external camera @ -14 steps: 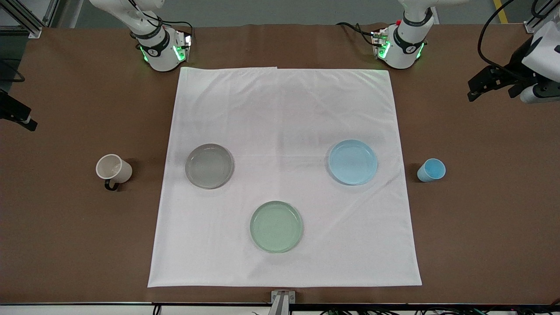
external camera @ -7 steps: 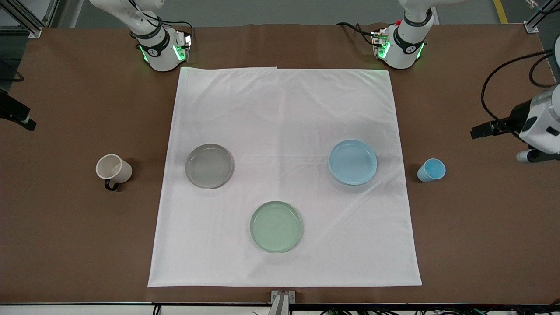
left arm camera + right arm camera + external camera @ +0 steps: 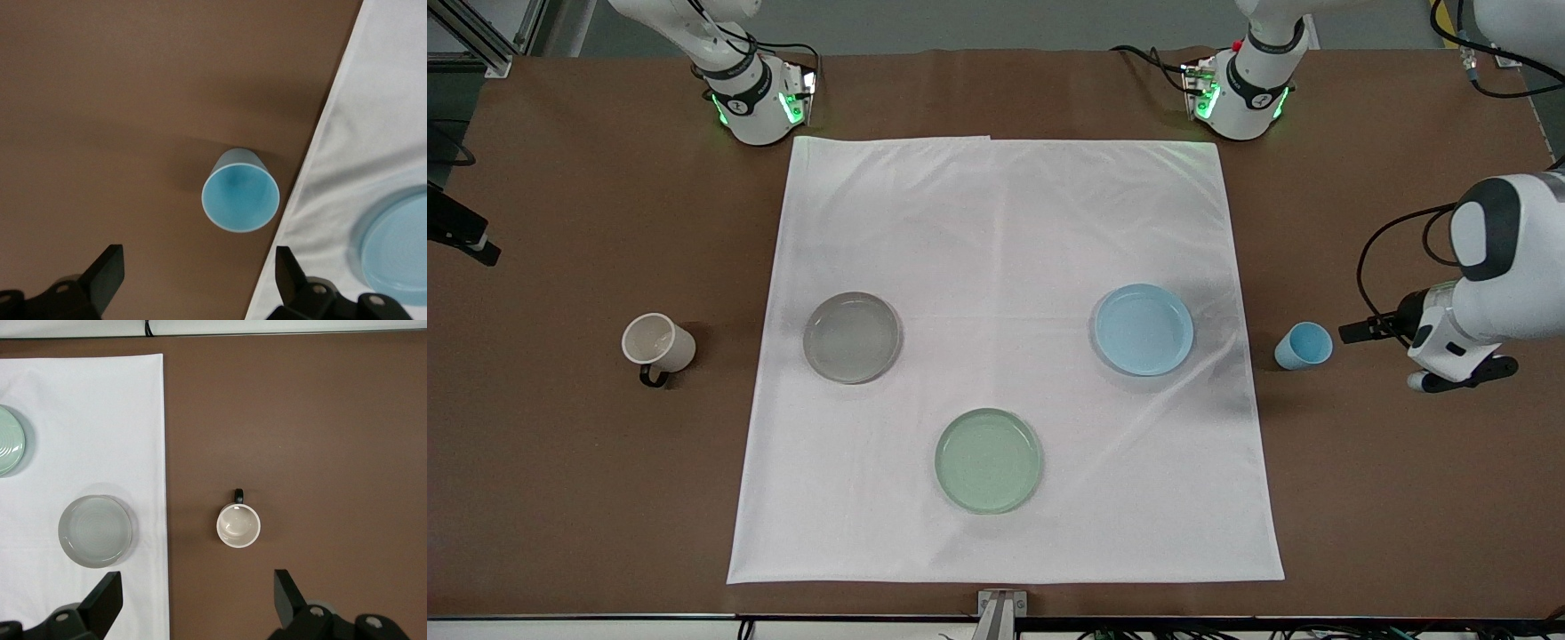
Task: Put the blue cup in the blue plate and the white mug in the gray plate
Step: 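Reach the left gripper down toward the light blue cup, then grasp the blue cup with the left gripper while the right gripper reaches the mug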
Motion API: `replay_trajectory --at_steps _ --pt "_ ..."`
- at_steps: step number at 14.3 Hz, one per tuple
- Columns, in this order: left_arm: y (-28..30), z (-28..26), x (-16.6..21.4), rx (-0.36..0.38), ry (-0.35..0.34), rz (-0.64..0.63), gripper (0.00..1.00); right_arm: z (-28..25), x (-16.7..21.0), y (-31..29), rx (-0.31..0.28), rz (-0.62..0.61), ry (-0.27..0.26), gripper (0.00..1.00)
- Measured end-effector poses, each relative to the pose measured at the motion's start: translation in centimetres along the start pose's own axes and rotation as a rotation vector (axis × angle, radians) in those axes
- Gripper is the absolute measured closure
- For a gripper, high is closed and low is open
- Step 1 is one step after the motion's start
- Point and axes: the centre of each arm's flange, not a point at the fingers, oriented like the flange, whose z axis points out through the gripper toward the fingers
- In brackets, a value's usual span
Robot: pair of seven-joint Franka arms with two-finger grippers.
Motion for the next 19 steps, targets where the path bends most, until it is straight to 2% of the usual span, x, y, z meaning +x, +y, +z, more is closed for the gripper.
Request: replay_trajectory --at_steps 2,5,6,9,10,11,13,14,15,17,19 --pt "0.2 3.4 -0.2 -0.004 0.01 0.004 0.02 0.0 0.0 0.0 0.0 0.0 0.0 0.0" --pt "0.4 6.5 0.2 -0.007 0.003 0.006 0.21 0.0 0.0 0.0 0.0 0.0 0.0 0.0" --pt "0.4 7.2 0.4 -0.008 0.001 0.006 0.21 0.0 0.0 0.0 0.0 0.0 0.0 0.0" --pt "0.5 9.1 0.9 -0.012 0.01 0.006 0.3 0.0 0.0 0.0 0.0 0.001 0.0 0.0" --pt "0.6 9.7 0.9 -0.014 0.013 0.007 0.36 0.0 0.0 0.0 0.0 0.0 -0.001 0.0" --pt "0.6 10.3 0.9 -0.014 0.011 0.007 0.36 0.2 0.1 0.0 0.0 0.0 -0.004 0.0" --pt "0.6 11.1 0.8 -0.014 0.004 0.007 0.48 1.4 0.6 -0.1 0.0 -0.001 -0.023 0.0" --pt "0.6 11.2 0.7 -0.014 0.001 0.008 0.48 2.3 1.0 -0.1 0.0 -0.001 -0.038 0.0" --pt "0.6 11.3 0.7 -0.014 0.0 0.008 0.54 3.4 1.4 0.0 0.0 -0.001 -0.053 0.0" --pt "0.9 11.2 0.6 -0.015 0.001 0.013 0.76 6.3 2.4 0.1 -0.008 0.0 -0.097 0.0" --pt "1.5 10.9 0.6 -0.018 0.007 0.022 0.97 10.9 3.5 0.6 -0.055 -0.006 -0.173 0.0"
